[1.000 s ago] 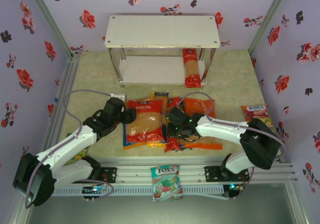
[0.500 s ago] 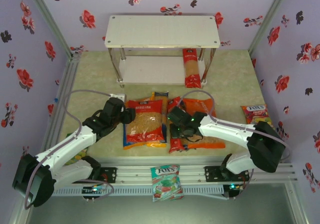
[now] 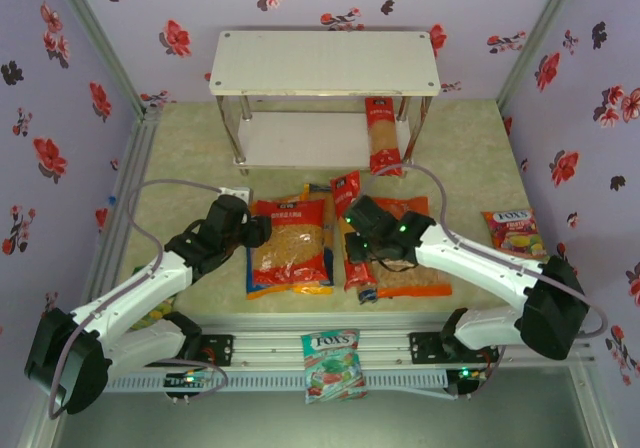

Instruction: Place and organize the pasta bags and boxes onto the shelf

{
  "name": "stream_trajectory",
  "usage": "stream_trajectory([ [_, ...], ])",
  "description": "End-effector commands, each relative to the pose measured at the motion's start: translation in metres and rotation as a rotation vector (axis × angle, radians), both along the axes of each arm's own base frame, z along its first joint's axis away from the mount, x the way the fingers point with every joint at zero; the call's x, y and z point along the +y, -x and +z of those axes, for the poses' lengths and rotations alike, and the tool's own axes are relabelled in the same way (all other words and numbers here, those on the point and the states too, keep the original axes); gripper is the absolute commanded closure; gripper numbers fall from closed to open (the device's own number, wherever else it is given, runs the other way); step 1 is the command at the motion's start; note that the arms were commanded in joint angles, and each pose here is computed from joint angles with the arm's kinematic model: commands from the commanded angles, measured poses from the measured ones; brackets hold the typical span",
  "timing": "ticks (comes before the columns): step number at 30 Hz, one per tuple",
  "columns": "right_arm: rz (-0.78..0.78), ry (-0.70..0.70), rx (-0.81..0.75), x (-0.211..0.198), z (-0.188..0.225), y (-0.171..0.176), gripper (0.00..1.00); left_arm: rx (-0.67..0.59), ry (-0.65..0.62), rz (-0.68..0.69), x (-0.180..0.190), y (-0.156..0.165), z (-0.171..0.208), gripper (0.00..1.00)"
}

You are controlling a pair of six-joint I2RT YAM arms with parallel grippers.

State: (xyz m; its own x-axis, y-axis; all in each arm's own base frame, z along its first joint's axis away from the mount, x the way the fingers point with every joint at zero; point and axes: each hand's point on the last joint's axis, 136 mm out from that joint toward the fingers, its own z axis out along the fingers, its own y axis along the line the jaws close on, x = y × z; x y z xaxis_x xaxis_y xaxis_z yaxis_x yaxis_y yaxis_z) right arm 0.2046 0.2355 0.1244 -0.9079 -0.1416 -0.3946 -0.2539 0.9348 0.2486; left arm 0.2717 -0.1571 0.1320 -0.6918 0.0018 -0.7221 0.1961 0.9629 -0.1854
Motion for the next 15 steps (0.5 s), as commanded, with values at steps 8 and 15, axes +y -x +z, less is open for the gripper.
stream_trajectory([
  [8, 0.011, -0.065, -0.272, 0.012, 0.079, -0.114, 1.00, -0.039, -0.005, -0.003, -0.001, -0.004, 0.011, 0.34],
  [15, -0.047, -0.077, -0.284, 0.010, 0.080, -0.202, 1.00, -0.036, -0.014, -0.007, -0.001, -0.005, 0.014, 0.34],
])
